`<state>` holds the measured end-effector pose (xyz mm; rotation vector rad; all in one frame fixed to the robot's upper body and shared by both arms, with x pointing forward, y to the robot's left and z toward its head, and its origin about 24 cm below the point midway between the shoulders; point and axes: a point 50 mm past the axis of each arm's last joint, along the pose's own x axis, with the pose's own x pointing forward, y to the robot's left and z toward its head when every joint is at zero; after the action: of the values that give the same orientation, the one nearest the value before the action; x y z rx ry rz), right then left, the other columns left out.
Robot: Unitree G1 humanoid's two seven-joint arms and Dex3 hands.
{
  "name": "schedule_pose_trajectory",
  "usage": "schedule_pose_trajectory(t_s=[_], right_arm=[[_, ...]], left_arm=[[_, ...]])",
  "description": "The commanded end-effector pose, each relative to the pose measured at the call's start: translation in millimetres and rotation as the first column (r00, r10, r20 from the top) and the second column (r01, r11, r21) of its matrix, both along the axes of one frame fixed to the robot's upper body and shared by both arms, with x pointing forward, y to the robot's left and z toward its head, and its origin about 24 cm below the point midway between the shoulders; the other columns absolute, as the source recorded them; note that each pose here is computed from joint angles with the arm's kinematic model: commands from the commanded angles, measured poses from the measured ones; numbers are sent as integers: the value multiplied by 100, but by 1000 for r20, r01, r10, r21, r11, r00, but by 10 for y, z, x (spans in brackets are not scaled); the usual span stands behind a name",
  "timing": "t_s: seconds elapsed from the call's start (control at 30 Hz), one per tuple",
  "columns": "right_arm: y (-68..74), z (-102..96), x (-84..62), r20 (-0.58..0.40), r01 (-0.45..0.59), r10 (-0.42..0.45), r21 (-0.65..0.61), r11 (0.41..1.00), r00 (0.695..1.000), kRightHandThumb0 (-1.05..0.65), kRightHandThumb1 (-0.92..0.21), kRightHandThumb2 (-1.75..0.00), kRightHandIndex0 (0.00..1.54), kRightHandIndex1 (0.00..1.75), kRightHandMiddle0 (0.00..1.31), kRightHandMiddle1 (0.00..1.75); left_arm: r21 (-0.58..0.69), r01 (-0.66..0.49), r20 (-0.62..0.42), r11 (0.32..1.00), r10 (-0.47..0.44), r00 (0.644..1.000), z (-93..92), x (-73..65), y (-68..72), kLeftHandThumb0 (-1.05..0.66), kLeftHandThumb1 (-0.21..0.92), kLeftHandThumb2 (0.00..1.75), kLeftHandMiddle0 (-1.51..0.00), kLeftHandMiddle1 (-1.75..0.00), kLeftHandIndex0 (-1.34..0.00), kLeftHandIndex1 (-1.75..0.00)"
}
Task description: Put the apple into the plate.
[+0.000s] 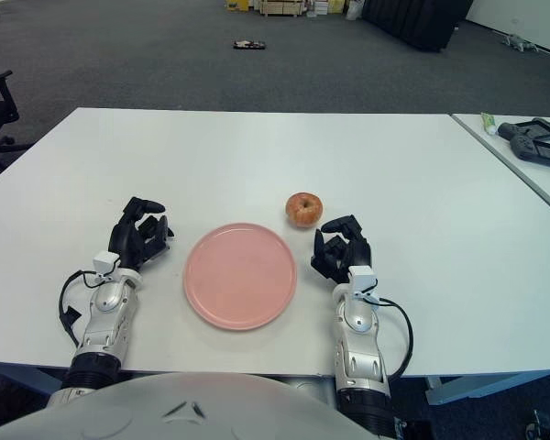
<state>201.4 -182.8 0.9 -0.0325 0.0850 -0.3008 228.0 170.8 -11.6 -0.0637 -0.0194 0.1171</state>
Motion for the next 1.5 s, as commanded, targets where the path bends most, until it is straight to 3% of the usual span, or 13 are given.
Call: schedule_pose_trajectory(t_s=[0.0,0.47,0.7,0.77,0.93,1.07,1.13,1.2,1.27,1.33,1.47], right_arm=[[-1,59,44,39,0,0,-6,1000,999,-41,-58,-100,79,175,41,175],[23,177,97,113,26,-20,-44,999,993,-40,-60,-96,80,175,39,175],[48,292,203,191,44,-19,-126,991,981,-39,-63,-92,79,175,37,175],[55,320,242,209,50,-18,-149,988,978,-38,-70,-83,66,175,33,175],[137,477,353,275,40,21,-212,977,961,-36,-87,-60,54,137,22,175],[149,528,387,297,-2,96,-302,953,950,-35,-91,-54,22,110,19,175],[142,536,406,292,-14,126,-358,934,948,-47,-87,-62,11,89,10,136],[120,513,451,278,-16,138,-400,916,951,-56,-82,-68,6,68,5,110],[103,491,492,266,-13,143,-437,900,953,-69,-79,-66,2,34,2,78],[108,495,510,262,-13,152,-464,886,953,-76,-77,-63,1,17,1,58],[137,524,562,253,-24,176,-509,860,951,-86,-73,-57,0,4,0,23]], left_arm=[[6,-2,24,1000,2,1000,51,42,0,-40,59,99,-68,-175,-41,-175],[23,-2,22,1000,2,1000,48,46,-9,-40,59,99,-67,-175,-40,-175],[14,-5,17,1000,5,1000,37,44,-8,-40,61,96,-67,-175,-39,-175],[10,-8,15,1000,7,1000,35,42,-8,-40,61,96,-66,-175,-39,-175],[1,-12,13,1000,12,1000,34,39,-11,-40,61,95,-65,-175,-39,-175],[2,-15,11,1000,15,1000,35,35,-11,-40,61,95,-66,-175,-39,-175],[8,-17,9,1000,17,1000,36,34,-11,-40,61,95,-67,-175,-39,-175],[11,-17,9,1000,17,1000,36,33,-11,-40,61,95,-67,-175,-39,-175],[12,-16,8,1000,16,1000,35,32,-9,-40,61,95,-68,-175,-39,-175],[10,-16,7,1000,16,1000,33,30,-8,-40,61,95,-68,-175,-39,-175],[8,-18,8,1000,18,1000,32,26,-7,-40,61,96,-67,-175,-39,-175]])
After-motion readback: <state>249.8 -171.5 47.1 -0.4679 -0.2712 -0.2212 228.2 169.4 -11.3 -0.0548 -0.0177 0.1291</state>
